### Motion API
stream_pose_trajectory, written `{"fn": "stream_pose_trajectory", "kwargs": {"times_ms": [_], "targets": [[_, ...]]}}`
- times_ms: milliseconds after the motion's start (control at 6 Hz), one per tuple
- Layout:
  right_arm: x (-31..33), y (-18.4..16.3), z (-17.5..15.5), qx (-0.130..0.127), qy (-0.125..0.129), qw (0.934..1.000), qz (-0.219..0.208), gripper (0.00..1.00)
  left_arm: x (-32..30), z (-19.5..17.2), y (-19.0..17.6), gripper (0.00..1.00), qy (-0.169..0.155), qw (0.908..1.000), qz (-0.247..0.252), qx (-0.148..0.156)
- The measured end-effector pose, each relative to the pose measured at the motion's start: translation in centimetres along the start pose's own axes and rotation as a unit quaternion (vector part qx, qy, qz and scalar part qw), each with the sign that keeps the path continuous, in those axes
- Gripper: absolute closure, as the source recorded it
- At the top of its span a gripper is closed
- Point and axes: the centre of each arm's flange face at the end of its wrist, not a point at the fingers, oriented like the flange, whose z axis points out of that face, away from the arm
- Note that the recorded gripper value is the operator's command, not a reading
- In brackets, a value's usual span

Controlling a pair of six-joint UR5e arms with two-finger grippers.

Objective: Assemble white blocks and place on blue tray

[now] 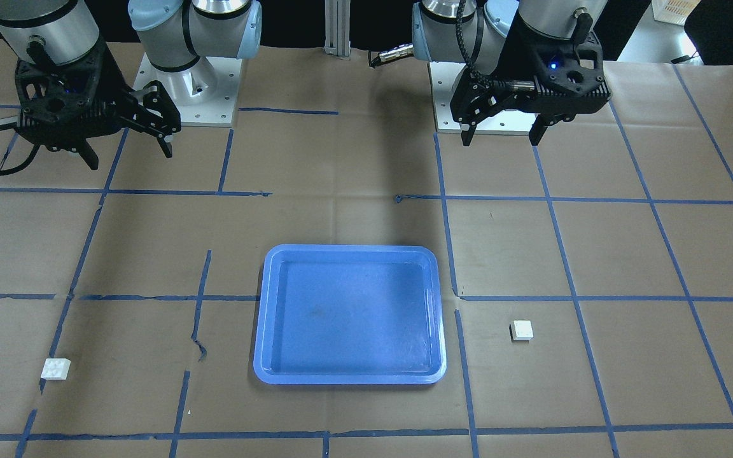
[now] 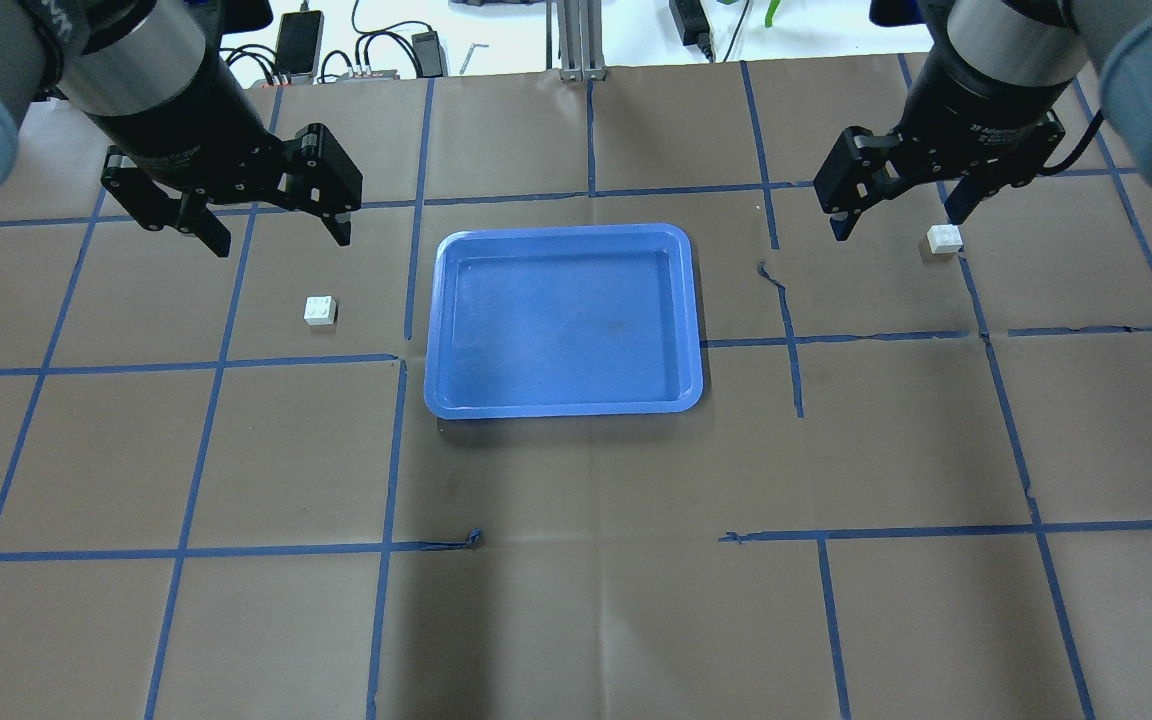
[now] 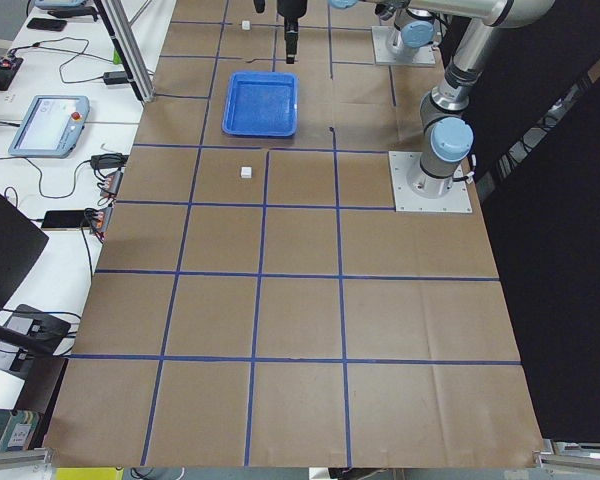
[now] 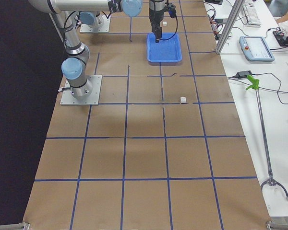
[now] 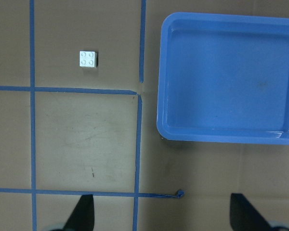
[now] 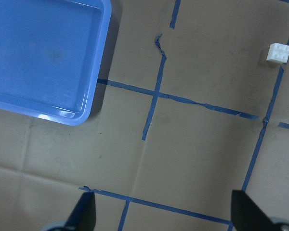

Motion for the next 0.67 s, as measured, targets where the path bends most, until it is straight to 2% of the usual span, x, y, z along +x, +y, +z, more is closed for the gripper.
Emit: {"fn": "stream_pose_trajectory", "kwargs": {"times_ms": [167, 333, 500, 667], "targets": [[1.7, -0.1, 0.3, -0.001, -0.003, 0.9977, -0.068, 0.0, 0.0, 0.0, 0.0, 0.01, 0.0, 1.0, 0.0, -0.001], [3.7, -0.5, 1.1, -0.003, -0.006, 0.9871, -0.16, 0.0, -0.2, 0.0, 0.0, 0.01, 0.0, 1.0, -0.001, -0.001], [6.2, -1.0, 1.8, -0.002, -0.007, 0.9666, -0.256, 0.0, -0.9, 0.0, -0.3, 0.01, 0.0, 1.0, -0.005, -0.003], [9.3, -1.3, 2.4, -0.003, -0.007, 0.9371, -0.349, 0.0, -2.6, 0.9, -1.4, 0.01, 0.0, 0.9999, -0.012, -0.012]]}}
